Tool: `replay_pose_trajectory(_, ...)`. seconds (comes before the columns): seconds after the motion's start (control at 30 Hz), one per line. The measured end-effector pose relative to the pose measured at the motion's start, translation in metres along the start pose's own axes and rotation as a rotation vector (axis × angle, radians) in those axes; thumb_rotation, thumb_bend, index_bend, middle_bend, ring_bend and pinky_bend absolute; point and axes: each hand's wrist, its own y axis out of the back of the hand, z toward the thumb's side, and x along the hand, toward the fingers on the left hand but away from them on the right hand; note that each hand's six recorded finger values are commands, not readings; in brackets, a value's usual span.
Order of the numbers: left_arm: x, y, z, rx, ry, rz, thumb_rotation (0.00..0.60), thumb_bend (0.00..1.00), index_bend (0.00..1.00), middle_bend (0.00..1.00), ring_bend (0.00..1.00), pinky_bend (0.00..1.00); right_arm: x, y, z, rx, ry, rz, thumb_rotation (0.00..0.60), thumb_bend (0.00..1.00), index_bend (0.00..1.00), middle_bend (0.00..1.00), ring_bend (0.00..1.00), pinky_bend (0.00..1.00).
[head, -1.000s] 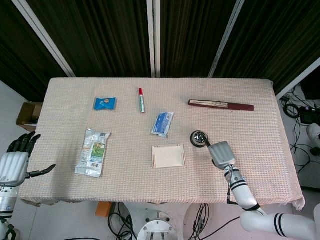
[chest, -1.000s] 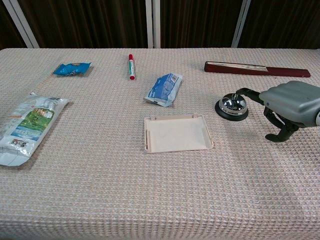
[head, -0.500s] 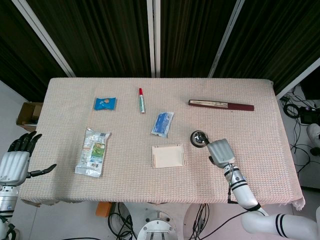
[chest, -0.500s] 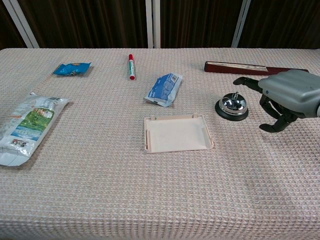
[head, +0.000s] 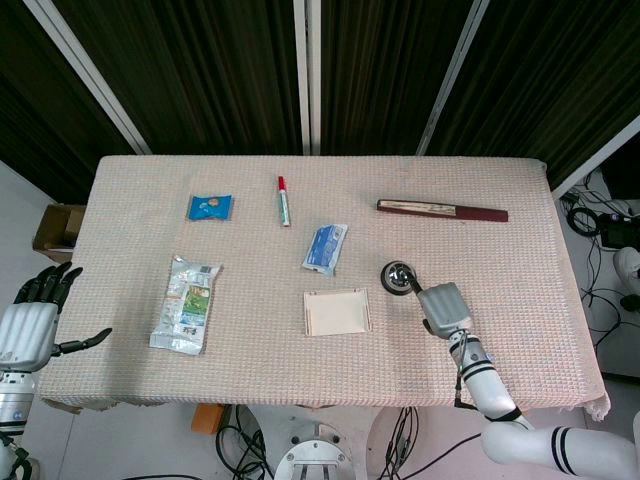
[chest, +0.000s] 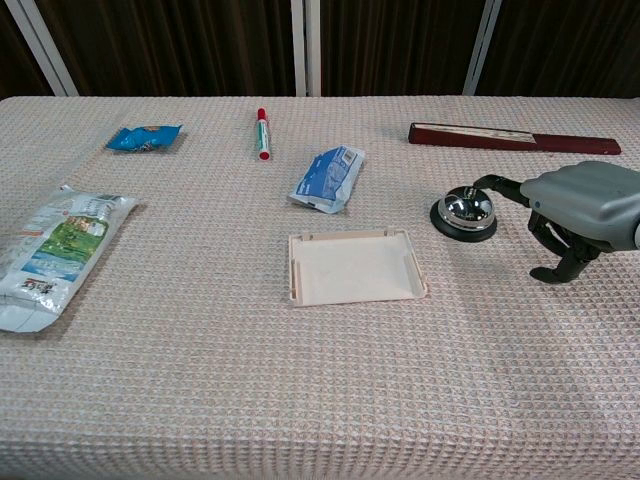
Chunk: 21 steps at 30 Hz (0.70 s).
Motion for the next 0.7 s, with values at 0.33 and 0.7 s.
replay_pose_trajectory(0.33, -0.003, 0.003, 0.001, -0.007, -0.002, 0.014, 0.268, 0.02, 0.11, 0.08, 0.07, 0.17, 0.047, 0.042, -0.039, -0.122, -0.048, -0.273, 0.600, 0.18, 0.00, 0.27, 0.23, 0.36)
replay_pose_trajectory(0.7, -0.007, 0.009, 0.001, 0.004, 0.002, 0.014, 0.274, 0.02, 0.11, 0.08, 0.07, 0.17, 0.173, 0.008, -0.180, -0.226, -0.409, -0.374, 0.600, 0.00, 0.00, 0.00, 0.00, 0.00)
